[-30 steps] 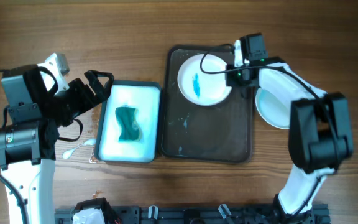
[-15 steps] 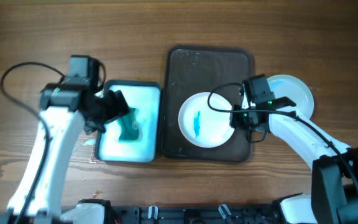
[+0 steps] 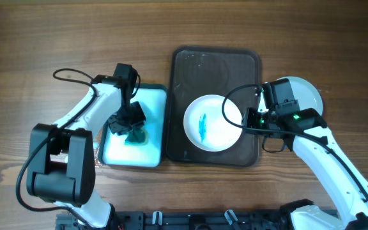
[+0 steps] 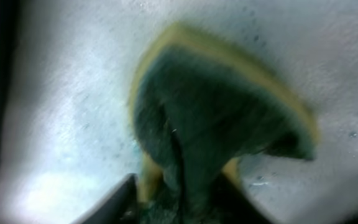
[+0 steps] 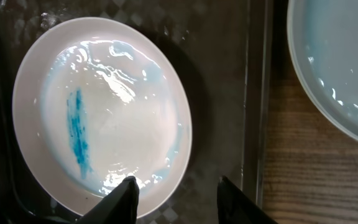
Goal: Clean dirty plates on tray and stack at the side
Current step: 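Lift the sponge with the left gripper and scrub the third plate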
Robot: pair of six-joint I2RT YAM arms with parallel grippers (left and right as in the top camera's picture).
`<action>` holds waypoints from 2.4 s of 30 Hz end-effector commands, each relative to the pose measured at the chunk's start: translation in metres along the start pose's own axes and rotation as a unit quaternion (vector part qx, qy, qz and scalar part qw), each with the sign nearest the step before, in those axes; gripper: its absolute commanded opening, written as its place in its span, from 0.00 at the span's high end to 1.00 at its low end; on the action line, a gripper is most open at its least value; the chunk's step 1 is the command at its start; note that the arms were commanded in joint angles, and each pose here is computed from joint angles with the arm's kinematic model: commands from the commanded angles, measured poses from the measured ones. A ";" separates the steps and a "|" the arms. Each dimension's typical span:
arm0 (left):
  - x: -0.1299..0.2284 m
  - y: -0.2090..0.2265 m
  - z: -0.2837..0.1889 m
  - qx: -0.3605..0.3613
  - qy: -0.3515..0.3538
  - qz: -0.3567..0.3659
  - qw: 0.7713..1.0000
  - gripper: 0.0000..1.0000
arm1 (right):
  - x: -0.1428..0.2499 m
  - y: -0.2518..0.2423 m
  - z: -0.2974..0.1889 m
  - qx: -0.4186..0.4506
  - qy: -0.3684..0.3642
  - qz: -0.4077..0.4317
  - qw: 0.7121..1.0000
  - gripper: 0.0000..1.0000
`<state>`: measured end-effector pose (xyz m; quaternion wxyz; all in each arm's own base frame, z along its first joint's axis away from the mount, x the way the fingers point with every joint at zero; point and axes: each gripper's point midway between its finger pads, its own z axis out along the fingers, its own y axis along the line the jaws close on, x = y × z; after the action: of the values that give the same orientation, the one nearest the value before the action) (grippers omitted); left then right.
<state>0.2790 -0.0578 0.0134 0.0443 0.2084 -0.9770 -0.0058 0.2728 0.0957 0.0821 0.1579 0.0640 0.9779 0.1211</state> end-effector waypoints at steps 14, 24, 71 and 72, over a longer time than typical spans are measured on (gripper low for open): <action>-0.029 -0.034 -0.111 0.075 -0.104 0.061 0.990 0.96 | -0.012 0.001 0.058 -0.096 0.049 -0.050 0.993 0.55; 0.043 -0.191 -0.080 0.210 -0.050 0.173 0.961 0.96 | 0.007 -0.036 0.095 -0.006 0.086 0.012 0.996 0.96; 0.053 -0.169 -0.025 0.114 0.014 0.221 0.968 0.96 | 0.012 -0.037 0.095 -0.003 0.096 0.021 0.995 0.96; 0.058 -0.175 -0.058 0.166 0.010 0.221 0.961 0.96 | 0.012 -0.037 0.094 -0.003 0.097 0.022 0.995 0.96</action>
<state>0.2986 -0.2442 0.0117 0.0529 -0.0072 -0.9935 0.1004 0.2982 0.0986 -0.0010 0.0782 0.0626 0.9791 0.1769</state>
